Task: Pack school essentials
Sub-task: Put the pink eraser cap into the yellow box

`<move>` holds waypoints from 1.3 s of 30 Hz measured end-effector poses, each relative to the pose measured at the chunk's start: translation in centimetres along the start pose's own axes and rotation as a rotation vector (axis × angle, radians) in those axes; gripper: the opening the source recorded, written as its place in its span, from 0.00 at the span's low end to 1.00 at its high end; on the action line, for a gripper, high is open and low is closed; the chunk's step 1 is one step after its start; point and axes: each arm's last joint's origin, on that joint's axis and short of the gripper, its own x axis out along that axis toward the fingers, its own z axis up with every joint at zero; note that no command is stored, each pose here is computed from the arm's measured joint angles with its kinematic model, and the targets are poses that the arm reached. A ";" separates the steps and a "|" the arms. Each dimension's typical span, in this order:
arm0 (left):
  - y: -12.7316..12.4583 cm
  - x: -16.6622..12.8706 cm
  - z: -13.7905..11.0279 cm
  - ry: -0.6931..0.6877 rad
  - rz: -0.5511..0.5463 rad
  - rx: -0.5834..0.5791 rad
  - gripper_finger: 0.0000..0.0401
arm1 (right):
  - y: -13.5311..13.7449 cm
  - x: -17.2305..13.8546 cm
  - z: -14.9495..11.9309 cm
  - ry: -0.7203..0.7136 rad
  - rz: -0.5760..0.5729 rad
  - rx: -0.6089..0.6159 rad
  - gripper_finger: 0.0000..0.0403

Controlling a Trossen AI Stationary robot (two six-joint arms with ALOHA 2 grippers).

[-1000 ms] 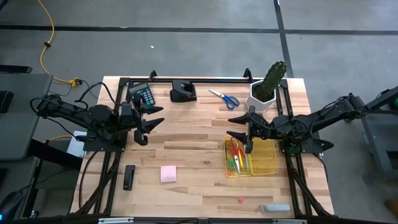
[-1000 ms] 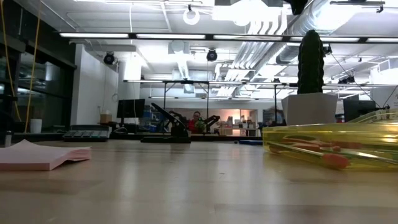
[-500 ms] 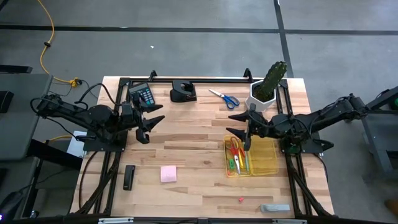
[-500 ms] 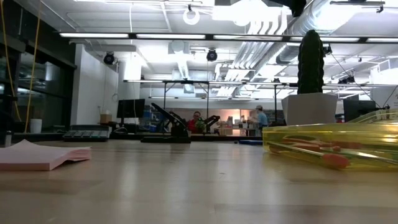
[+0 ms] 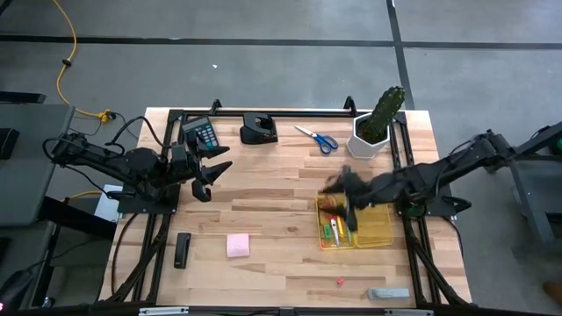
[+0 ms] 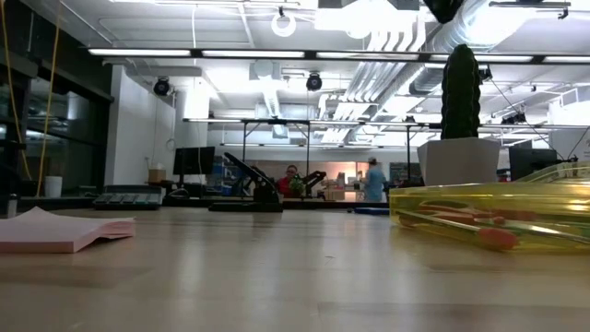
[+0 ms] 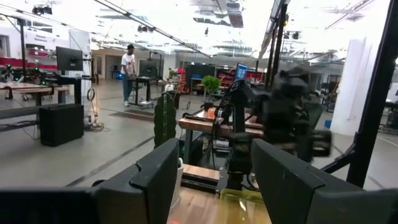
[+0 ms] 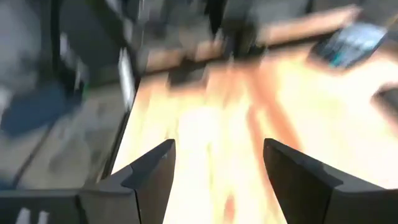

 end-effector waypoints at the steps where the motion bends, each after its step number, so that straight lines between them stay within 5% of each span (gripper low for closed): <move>1: 0.0 0.0 0.0 0.000 0.000 0.000 0.48 | 0.7 0.3 -0.1 0.076 0.019 -0.015 0.59; 9: 0.0 0.0 0.0 0.000 0.000 0.000 0.48 | 7.6 2.7 -3.8 0.680 0.219 -0.183 0.59; 16: 0.0 0.0 0.0 0.000 0.000 0.000 0.48 | 11.8 5.0 -11.1 0.896 0.250 -0.313 0.59; 26: 0.0 0.0 0.0 0.000 0.000 0.000 0.48 | 13.9 7.8 -17.9 0.973 0.223 -0.324 0.59; 39: 0.0 0.0 0.0 0.001 0.000 0.001 0.48 | 14.1 7.9 -19.9 0.977 0.124 -0.361 0.52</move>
